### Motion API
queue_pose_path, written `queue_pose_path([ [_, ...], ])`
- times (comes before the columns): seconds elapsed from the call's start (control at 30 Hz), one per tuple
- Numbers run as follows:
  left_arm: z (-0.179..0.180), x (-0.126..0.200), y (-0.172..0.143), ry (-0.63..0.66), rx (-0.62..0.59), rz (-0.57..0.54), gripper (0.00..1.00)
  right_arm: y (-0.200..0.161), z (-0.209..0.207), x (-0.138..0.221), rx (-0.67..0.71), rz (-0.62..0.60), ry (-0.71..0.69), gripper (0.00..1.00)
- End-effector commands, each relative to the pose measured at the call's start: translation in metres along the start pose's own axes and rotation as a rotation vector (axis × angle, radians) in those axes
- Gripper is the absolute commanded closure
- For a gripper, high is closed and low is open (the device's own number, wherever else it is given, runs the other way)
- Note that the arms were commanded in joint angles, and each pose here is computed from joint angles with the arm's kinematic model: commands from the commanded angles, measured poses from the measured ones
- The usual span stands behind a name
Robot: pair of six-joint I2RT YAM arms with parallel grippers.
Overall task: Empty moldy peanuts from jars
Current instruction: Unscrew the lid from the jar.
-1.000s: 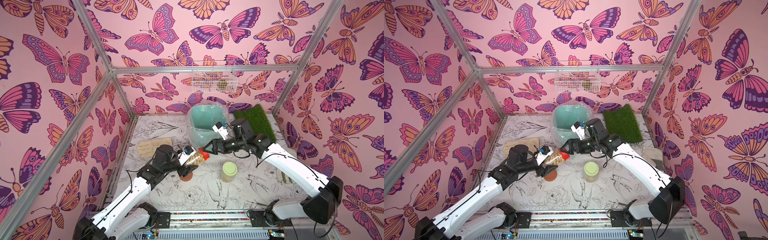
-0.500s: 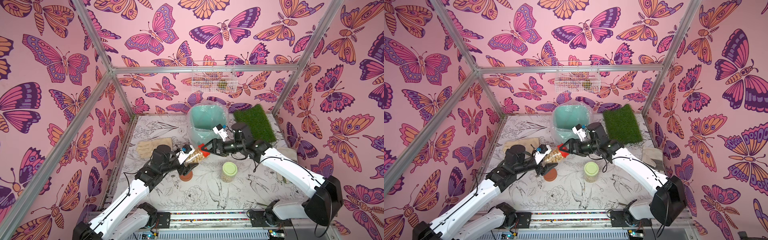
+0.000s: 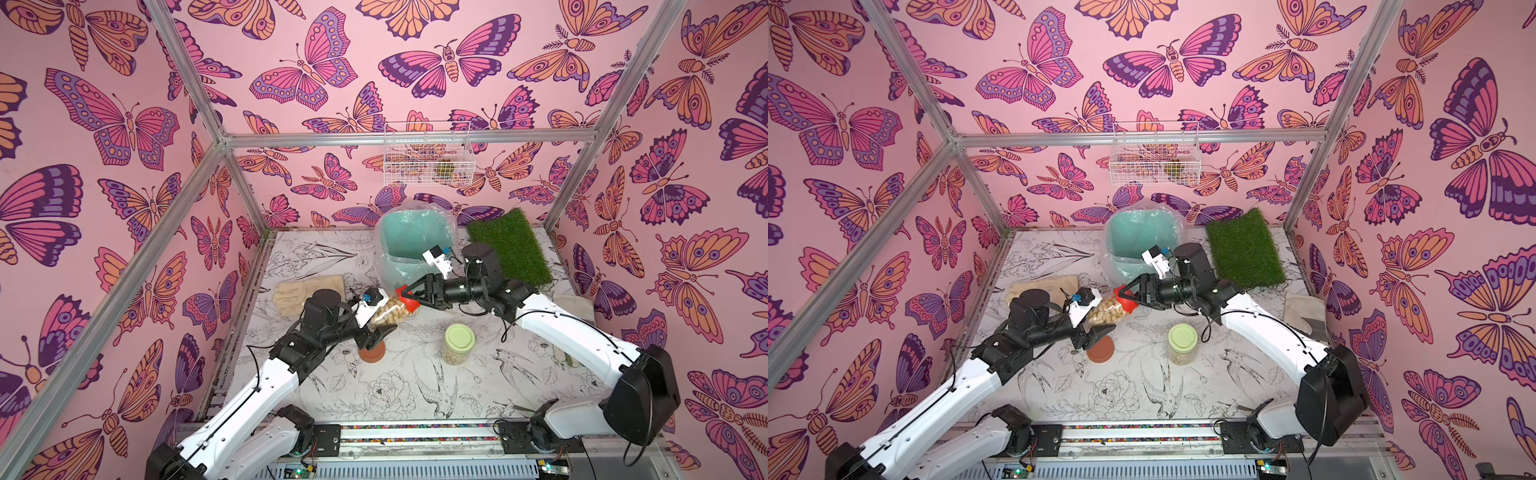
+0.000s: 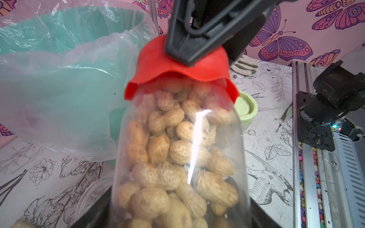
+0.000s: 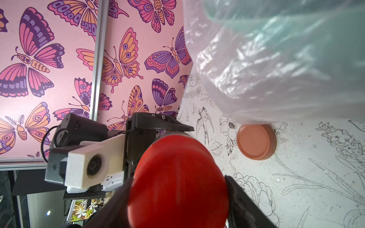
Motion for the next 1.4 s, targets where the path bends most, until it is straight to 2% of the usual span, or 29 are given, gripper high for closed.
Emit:
queue_pose_path([
  [0.0,0.000,0.001,0.002,-0.002,-0.005,-0.032,1.00,0.002,0.003,0.009,0.025,0.005,0.014,0.41],
  [0.17,-0.001,0.001,0.002,-0.017,0.003,-0.036,1.00,0.008,0.004,0.019,0.091,-0.004,0.036,0.56],
  [0.3,-0.002,0.000,0.002,-0.029,0.007,-0.041,1.00,0.004,0.006,0.021,0.211,0.026,0.050,0.67],
  [0.63,-0.008,0.002,0.004,-0.076,0.028,-0.065,1.00,-0.006,0.008,0.034,0.637,0.019,0.104,0.78],
  [0.83,-0.011,0.002,0.005,-0.115,0.043,-0.077,1.00,-0.014,0.010,0.040,0.847,0.035,0.116,0.83],
  [0.97,-0.010,0.002,0.004,-0.106,0.041,-0.074,1.00,-0.009,0.017,0.047,0.861,0.041,0.093,0.82],
  [1.07,-0.007,0.003,0.003,-0.078,0.033,-0.068,1.00,-0.008,0.029,0.054,0.871,-0.004,0.097,0.84],
  [1.13,-0.003,0.002,0.001,-0.046,0.029,-0.058,1.00,-0.008,0.039,0.062,0.872,-0.059,0.099,0.88],
  [1.23,0.003,0.003,0.000,-0.006,0.022,-0.058,1.00,-0.014,0.048,0.075,0.876,-0.108,0.071,1.00],
  [1.37,0.012,0.006,0.005,0.047,0.032,-0.101,1.00,-0.035,0.045,0.087,0.898,-0.103,-0.044,1.00],
])
Point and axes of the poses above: each gripper's point midway between its finger pads, its own x axis back along the fingers, its own z axis along the line the jaws close on, y = z × x, the point moved 4 cm from there along x, back along the fingers, and after that the axes turned 10 degrees about -x, right-handed, at the moved point
